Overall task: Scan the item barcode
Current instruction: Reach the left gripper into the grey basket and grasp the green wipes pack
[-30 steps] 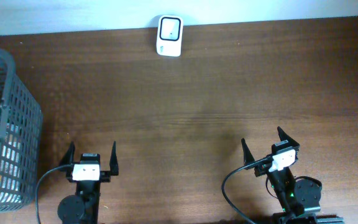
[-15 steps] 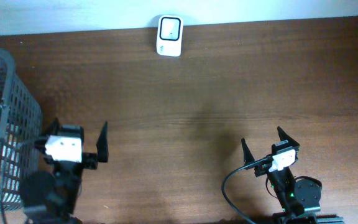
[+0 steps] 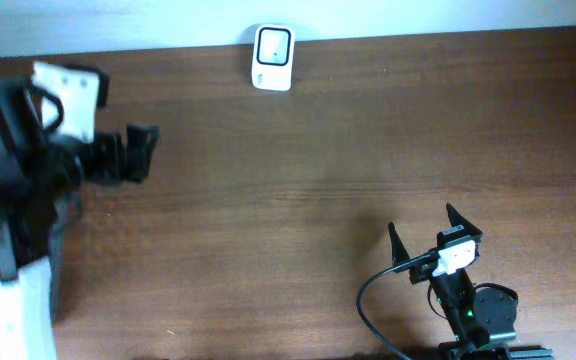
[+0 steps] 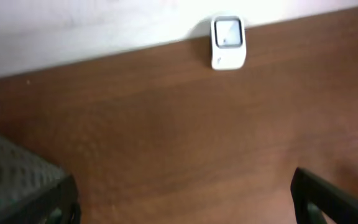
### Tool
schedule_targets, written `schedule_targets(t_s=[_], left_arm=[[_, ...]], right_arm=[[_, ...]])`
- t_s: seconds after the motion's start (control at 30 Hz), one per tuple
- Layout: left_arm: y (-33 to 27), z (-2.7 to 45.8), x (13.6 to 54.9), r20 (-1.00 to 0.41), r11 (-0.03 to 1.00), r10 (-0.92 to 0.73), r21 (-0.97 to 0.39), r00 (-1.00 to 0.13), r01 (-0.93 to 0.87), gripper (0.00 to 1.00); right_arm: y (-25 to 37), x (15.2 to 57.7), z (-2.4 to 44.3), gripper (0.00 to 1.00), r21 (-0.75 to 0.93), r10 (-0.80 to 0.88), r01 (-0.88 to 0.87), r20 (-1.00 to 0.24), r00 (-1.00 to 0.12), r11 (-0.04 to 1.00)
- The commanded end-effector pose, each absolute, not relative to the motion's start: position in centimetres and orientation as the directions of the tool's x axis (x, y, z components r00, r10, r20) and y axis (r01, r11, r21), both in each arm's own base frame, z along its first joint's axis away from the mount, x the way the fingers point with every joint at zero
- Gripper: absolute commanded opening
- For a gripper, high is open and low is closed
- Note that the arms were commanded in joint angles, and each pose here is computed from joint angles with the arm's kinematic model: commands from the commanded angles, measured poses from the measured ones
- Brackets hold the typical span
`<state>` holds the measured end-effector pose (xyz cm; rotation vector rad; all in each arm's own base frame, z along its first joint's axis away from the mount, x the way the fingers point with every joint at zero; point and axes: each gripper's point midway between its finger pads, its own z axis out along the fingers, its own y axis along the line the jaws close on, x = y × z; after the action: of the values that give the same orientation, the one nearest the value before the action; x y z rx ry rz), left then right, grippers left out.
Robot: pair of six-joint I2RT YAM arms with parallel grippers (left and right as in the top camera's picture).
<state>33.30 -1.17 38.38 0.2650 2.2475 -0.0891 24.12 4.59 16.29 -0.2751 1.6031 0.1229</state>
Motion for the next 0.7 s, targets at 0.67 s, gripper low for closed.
schedule_targets(t_s=[0.67], left_arm=[[29.1,31.0,33.0,-0.684,0.812,-0.342,0.13,-0.645,-0.568,1.0]], right_arm=[[4.7,24.1,16.2,0.99,-0.086,-0.097,-0.252,-0.995,-0.03,0.964]])
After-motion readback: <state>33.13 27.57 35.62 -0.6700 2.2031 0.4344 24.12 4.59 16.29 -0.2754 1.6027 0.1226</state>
